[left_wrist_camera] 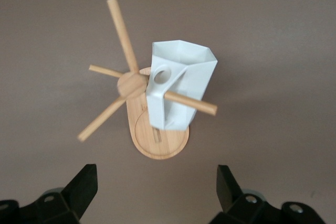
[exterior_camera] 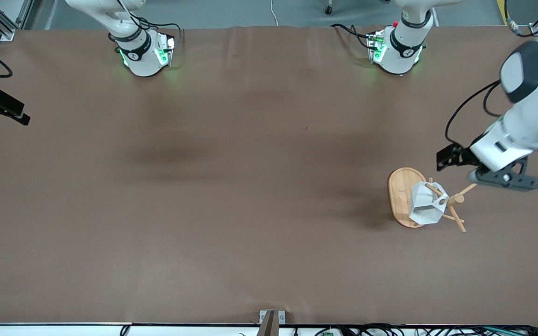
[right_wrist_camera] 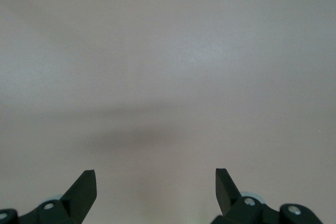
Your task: Hang cup on rack
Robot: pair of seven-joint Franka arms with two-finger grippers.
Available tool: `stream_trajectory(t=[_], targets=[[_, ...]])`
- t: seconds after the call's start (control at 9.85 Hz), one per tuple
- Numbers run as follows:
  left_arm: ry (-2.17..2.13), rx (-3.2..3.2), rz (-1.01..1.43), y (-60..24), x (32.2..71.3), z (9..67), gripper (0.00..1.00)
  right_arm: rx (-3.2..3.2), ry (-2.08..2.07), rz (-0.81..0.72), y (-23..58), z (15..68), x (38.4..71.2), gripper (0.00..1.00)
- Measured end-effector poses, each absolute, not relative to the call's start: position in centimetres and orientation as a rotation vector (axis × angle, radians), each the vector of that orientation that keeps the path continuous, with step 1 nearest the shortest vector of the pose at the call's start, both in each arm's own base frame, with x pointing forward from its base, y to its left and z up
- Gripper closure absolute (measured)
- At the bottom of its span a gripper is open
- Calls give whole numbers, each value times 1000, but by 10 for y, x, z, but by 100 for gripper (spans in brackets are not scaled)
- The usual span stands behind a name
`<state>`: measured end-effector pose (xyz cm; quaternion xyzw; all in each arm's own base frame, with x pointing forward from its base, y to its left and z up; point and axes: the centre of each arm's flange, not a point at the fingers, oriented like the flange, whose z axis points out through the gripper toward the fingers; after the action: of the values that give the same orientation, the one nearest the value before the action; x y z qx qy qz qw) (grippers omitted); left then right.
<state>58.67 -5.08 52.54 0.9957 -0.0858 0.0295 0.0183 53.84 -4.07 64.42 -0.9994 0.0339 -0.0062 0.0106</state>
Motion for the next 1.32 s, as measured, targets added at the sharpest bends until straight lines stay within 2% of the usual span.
stream_trajectory(t=[0.3, 0.61, 1.32], targets=[[-227, 3112, 142, -39, 558, 584, 0, -3119, 105, -19, -41, 644, 538, 0], [-237, 3114, 84, -48, 542, 627, 0, -3119, 105, -19, -41, 644, 538, 0], [-202, 3168, 69, -60, 535, 640, 0, -3119, 106, -19, -41, 644, 538, 0]])
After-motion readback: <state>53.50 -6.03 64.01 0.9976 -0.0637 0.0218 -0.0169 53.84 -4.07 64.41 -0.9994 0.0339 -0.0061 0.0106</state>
